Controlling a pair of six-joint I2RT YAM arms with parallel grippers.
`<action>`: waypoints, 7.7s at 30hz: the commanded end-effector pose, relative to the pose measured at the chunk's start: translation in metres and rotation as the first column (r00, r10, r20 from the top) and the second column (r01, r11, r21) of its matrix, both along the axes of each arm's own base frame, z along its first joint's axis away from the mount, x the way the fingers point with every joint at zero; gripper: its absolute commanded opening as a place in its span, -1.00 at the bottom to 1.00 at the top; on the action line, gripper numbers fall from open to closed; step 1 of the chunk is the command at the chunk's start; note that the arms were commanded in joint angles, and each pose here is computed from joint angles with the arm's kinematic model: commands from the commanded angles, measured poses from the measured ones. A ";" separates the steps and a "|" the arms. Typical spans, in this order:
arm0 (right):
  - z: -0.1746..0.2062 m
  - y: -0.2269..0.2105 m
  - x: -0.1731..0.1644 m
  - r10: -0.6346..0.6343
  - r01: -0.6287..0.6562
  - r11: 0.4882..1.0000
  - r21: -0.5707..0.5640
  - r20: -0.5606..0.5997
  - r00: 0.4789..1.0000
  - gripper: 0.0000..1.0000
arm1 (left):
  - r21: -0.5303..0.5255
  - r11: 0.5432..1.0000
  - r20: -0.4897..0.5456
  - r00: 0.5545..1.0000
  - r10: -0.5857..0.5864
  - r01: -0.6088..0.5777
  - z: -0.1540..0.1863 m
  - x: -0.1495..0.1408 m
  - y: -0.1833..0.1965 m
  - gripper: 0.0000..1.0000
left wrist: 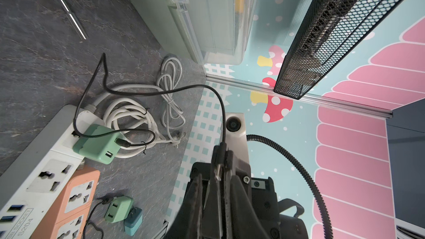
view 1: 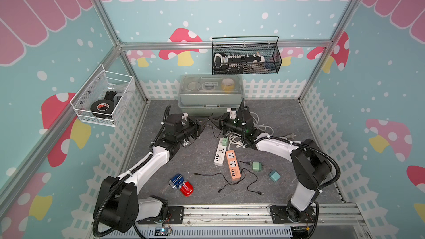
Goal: Charge the electric shaver
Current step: Pick up the charging cable from the center of the board.
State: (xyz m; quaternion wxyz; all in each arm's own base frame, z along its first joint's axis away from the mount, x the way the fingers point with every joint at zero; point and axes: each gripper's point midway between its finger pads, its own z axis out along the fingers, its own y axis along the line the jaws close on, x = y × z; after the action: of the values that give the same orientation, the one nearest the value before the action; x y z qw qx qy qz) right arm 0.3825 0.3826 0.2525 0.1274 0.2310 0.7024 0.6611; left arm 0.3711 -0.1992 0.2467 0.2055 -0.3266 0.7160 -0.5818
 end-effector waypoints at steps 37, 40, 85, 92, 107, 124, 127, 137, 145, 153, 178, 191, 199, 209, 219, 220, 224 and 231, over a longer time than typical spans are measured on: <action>0.023 -0.001 -0.005 0.013 -0.011 0.993 0.117 -0.009 1.000 -1.00 | -0.064 0.998 0.041 0.999 -0.028 0.030 0.015 0.019 -0.013 -1.00; 0.023 -0.002 -0.006 0.012 -0.011 0.993 0.118 -0.011 1.000 -0.94 | -0.059 0.998 0.039 0.999 -0.024 0.026 0.014 0.017 -0.012 -1.00; 0.004 0.005 0.021 -0.034 0.054 0.984 0.171 -0.117 0.992 -0.60 | -0.029 0.999 0.027 0.999 -0.041 0.042 0.005 0.000 -0.005 -1.00; 0.010 0.003 0.022 -0.048 0.066 0.982 0.179 -0.105 0.993 -1.00 | -0.020 0.999 0.016 0.999 -0.037 0.037 -0.001 -0.001 -0.003 -1.00; 0.010 -0.002 0.005 -0.012 0.018 0.989 0.144 -0.048 0.999 -1.00 | -0.064 0.995 -0.026 0.997 0.074 -0.076 0.000 0.010 0.008 -0.29; 0.015 -0.001 0.002 -0.005 0.011 0.987 0.160 -0.042 0.999 -1.00 | -0.125 0.992 -0.022 0.999 0.034 -0.037 0.004 0.021 -0.010 -0.65; 0.012 -0.002 0.002 -0.006 0.014 0.988 0.156 -0.049 0.999 -1.00 | -0.122 0.992 -0.022 0.999 0.031 -0.033 0.005 0.020 -0.010 -0.65; 0.013 0.000 0.002 -0.007 0.015 0.987 0.160 -0.048 0.999 -1.00 | -0.135 0.991 -0.026 1.000 0.011 -0.014 0.005 0.018 -0.016 -0.80; 0.013 0.000 0.007 -0.023 0.033 0.983 0.182 -0.054 0.998 -1.00 | -0.129 0.992 -0.047 0.999 0.005 -0.011 -0.002 0.007 -0.019 -0.76; 0.021 0.002 -0.001 -0.008 0.018 0.980 0.196 -0.048 0.999 -1.00 | -0.089 0.996 -0.064 0.998 0.022 -0.028 -0.014 0.016 -0.009 -0.80; 0.019 0.000 -0.006 -0.009 0.021 0.980 0.199 -0.063 0.998 -0.47 | -0.091 0.994 -0.019 0.998 -0.063 0.061 0.005 0.007 -0.020 -1.00; 0.009 -0.011 0.000 -0.017 0.033 0.982 0.186 -0.088 0.996 -0.30 | -0.053 0.991 -0.036 0.991 -0.128 0.126 0.000 -0.010 -0.014 -1.00; 0.002 -0.013 0.000 -0.015 0.031 0.985 0.169 -0.099 0.995 -1.00 | -0.044 0.992 -0.029 0.992 -0.121 0.119 0.003 -0.008 -0.012 -1.00; 0.020 -0.008 -0.010 0.048 -0.044 0.986 0.161 -0.024 0.999 -1.00 | -0.010 1.000 -0.136 0.991 -0.002 0.000 -0.023 -0.008 0.005 -0.38; 0.035 -0.004 -0.049 0.227 -0.238 0.965 0.107 0.109 0.968 -1.00 | -0.286 0.948 -0.256 0.965 0.067 -0.141 -0.024 0.027 -0.011 0.18; 0.035 -0.004 -0.050 0.234 -0.246 0.963 0.113 0.110 0.966 -1.00 | -0.303 0.944 -0.266 0.963 0.048 -0.131 -0.023 0.028 -0.017 0.18; 0.033 -0.004 -0.051 0.238 -0.250 0.958 0.137 0.100 0.966 -1.00 | -0.376 0.917 -0.260 0.965 0.030 -0.130 -0.016 0.037 -0.033 0.23; 0.025 -0.006 -0.058 0.253 -0.261 0.957 0.130 0.073 0.965 -1.00 | -0.386 0.914 -0.231 0.972 0.038 -0.128 -0.007 0.046 -0.037 0.18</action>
State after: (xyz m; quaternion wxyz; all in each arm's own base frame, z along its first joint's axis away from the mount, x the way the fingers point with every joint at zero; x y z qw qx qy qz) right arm 0.3314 0.3783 0.2663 0.0460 0.1444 0.6840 0.7136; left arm 0.4079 -0.2351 0.2132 0.0687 -0.4616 0.6149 -0.6357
